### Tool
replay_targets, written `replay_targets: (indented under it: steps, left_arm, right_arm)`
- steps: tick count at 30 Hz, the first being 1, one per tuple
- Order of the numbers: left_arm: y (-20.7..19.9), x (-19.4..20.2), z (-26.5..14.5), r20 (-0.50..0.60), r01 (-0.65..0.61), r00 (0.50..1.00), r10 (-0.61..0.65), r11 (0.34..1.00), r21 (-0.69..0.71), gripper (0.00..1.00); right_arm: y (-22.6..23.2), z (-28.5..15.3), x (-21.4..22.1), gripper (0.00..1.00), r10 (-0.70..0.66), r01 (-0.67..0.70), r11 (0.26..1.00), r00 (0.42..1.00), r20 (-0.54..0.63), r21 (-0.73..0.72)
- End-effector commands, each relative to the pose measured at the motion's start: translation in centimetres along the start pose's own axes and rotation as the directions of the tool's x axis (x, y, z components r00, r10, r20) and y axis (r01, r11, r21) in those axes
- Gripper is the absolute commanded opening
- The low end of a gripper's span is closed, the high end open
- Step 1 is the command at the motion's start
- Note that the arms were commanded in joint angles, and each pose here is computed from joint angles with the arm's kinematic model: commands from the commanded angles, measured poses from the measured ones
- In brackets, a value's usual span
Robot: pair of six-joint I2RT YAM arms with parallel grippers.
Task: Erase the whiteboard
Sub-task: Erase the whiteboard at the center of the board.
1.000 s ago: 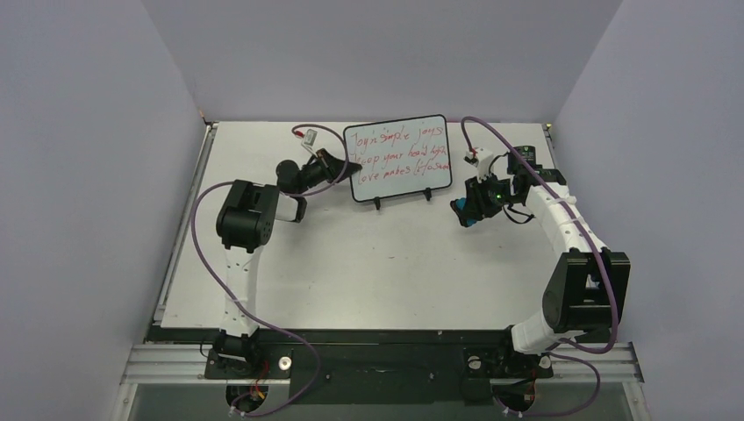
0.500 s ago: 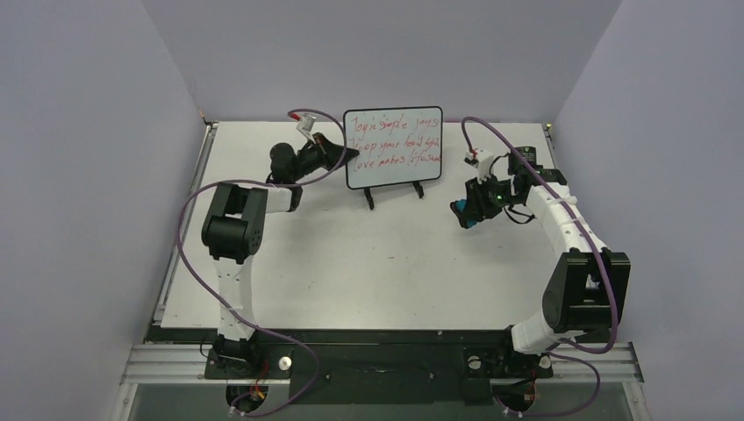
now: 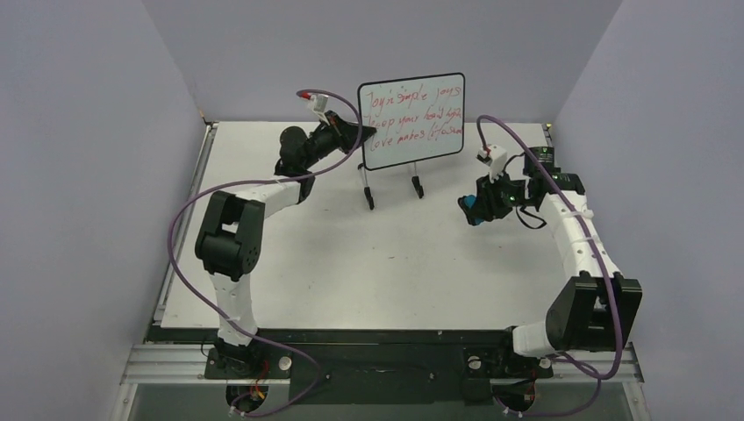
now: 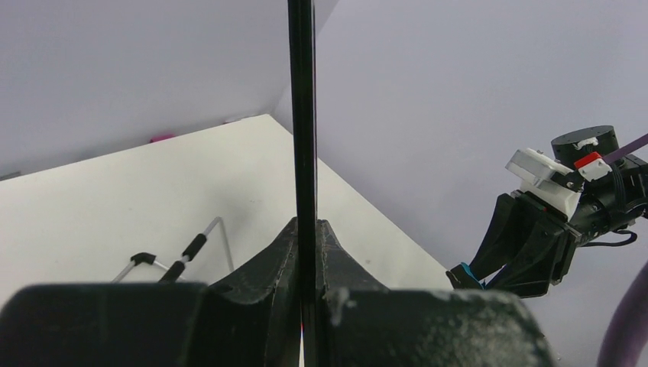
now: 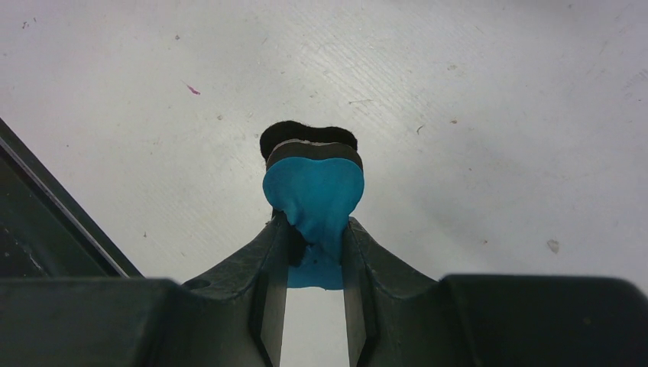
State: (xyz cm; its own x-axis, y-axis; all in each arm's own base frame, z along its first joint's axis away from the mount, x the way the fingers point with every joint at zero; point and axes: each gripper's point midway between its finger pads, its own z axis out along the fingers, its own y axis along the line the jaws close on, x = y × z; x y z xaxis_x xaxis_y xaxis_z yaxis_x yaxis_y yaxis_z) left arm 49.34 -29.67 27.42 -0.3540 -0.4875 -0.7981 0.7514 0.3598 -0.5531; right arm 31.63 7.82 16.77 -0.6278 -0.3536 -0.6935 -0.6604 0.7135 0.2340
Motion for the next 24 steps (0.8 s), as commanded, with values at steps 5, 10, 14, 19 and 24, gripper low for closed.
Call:
replay_targets:
  steps: [5, 10, 14, 19, 24]
  left_arm:
    - [-12.0, -4.5, -1.6, 0.202, -0.097, 0.976, 0.085, 0.994, 0.048, 0.0]
    - [-13.6, 1.0, -5.7, 0.198, -0.05, 0.978, 0.062, 0.997, -0.067, 0.0]
    - [-16.3, 4.1, -8.2, 0.204, -0.046, 0.977, 0.067, 0.993, -0.108, 0.0]
    - [-19.5, 7.4, -10.5, 0.215, -0.034, 0.975, 0.061, 0.991, -0.128, 0.0]
    - [-21.9, 10.5, -11.7, 0.189, -0.034, 0.98, 0.055, 0.993, -0.113, 0.0]
  right_arm:
    - [5.0, -7.0, -3.0, 0.0, -0.254, 0.251, 0.967, 0.958, 0.136, 0.034]
    - [8.6, -8.1, -1.8, 0.0, -0.374, 0.374, 0.927, 0.923, 0.086, 0.018]
    - [11.8, -8.4, -0.8, 0.0, -0.451, 0.455, 0.89, 0.889, 0.077, -0.043]
    - [13.3, -8.1, -0.6, 0.0, -0.517, 0.522, 0.85, 0.853, 0.072, -0.07]
    - [14.0, -6.4, -0.5, 0.0, -0.597, 0.597, 0.797, 0.801, 0.025, -0.09]
